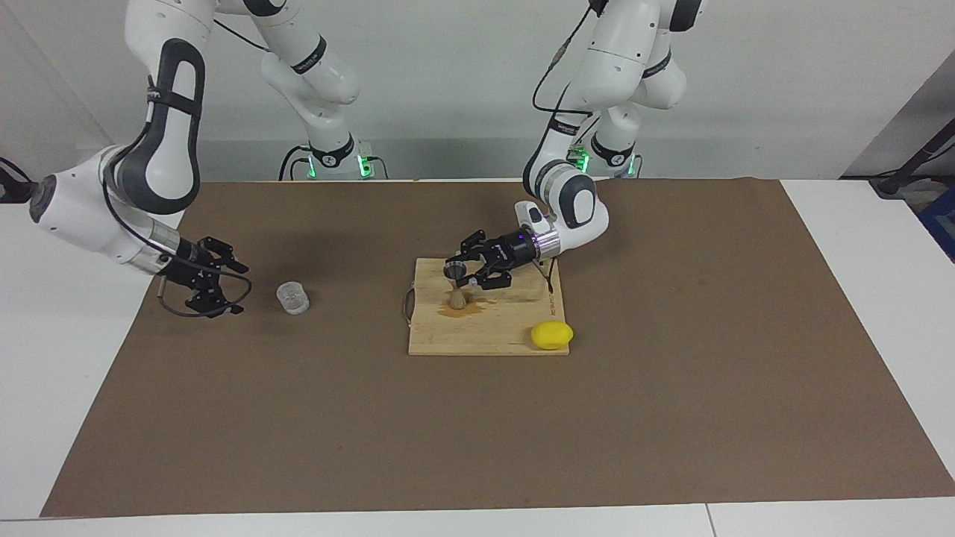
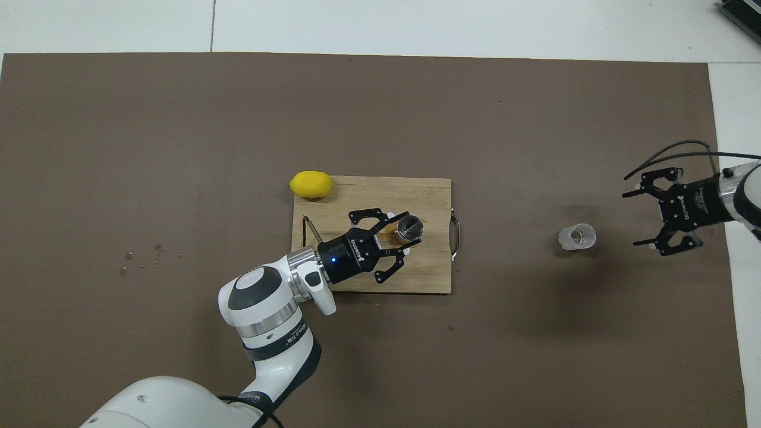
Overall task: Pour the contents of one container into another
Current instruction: 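Release the cup with the left gripper while the right gripper grasps the glass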
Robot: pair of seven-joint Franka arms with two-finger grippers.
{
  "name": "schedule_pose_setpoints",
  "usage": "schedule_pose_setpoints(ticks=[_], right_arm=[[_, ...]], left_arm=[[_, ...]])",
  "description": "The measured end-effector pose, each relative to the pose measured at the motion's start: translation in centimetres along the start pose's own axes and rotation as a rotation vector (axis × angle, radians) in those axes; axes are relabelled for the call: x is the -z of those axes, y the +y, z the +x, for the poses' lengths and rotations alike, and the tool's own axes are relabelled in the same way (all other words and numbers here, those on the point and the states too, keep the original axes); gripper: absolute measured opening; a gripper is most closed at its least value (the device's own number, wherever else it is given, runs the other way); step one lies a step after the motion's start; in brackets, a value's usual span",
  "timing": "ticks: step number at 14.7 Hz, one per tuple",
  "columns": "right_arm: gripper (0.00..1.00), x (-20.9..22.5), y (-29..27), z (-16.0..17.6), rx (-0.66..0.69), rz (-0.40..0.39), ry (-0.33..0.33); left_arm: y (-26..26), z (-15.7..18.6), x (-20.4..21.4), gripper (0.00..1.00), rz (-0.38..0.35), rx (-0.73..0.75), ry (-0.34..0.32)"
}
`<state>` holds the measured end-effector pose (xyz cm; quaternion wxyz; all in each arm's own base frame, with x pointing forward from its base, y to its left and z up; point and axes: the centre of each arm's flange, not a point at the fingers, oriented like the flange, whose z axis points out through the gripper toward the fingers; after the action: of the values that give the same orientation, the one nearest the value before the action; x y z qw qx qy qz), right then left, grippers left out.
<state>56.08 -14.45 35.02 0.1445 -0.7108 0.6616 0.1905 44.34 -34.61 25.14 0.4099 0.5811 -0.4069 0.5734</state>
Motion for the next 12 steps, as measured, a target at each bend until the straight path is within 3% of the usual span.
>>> schedule_pose_setpoints(ticks=[8, 12], right_arm=[[1.0, -6.4, 2.9, 2.1, -0.072, 0.064, -0.155], [1.0, -8.2, 3.6, 3.1, -0.08, 0.094, -0.229]], left_arm=[[-0.2, -0.2, 0.2, 0.52, 0.004, 0.002, -0.002], [-1.2, -1.7, 1.7, 0.93, 0.031, 0.013, -0.032]])
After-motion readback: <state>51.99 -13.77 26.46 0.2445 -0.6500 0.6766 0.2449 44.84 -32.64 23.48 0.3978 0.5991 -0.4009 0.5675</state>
